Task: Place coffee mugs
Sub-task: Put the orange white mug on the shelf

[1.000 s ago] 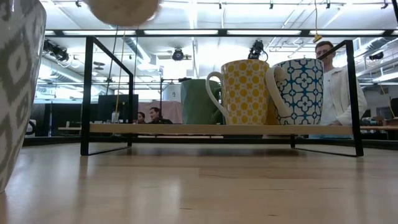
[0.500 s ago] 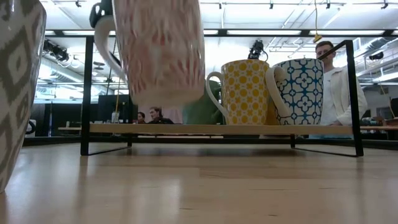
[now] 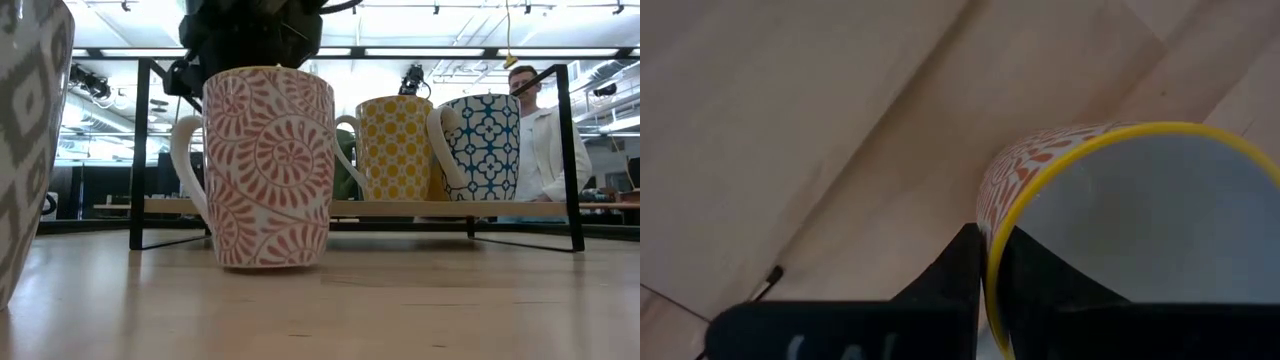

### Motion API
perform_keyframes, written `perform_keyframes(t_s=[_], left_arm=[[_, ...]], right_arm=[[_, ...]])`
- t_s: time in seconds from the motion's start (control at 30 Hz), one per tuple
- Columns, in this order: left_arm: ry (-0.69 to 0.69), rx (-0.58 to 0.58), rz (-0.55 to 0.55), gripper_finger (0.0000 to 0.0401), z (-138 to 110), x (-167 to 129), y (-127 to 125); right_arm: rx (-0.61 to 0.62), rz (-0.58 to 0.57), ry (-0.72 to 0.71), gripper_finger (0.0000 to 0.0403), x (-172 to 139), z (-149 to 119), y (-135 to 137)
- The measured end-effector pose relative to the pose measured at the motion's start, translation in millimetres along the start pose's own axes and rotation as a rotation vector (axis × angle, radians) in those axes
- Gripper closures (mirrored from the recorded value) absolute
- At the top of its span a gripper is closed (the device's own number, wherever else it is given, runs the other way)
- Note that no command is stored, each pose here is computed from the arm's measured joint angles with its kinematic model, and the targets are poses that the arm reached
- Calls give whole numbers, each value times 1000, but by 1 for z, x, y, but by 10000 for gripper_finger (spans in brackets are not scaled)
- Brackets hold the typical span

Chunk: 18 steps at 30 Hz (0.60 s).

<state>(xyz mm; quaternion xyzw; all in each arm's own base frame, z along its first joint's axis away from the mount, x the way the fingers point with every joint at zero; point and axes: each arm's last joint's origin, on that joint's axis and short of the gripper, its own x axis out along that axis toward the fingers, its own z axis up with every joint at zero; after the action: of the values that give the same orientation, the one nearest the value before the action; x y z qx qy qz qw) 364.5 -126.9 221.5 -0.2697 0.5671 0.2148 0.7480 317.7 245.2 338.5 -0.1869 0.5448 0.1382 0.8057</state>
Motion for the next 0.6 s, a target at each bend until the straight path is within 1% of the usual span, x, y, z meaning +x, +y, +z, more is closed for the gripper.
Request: perform_keyframes(t_s=[0.3, 0.6], left_arm=[[-7, 11, -3, 366, 0, 1, -1], [-13, -5, -14, 343, 2, 1, -1]], right_arm=[[2, 2, -11, 210, 0, 1, 0], [3, 3, -18, 210, 0, 2, 0]])
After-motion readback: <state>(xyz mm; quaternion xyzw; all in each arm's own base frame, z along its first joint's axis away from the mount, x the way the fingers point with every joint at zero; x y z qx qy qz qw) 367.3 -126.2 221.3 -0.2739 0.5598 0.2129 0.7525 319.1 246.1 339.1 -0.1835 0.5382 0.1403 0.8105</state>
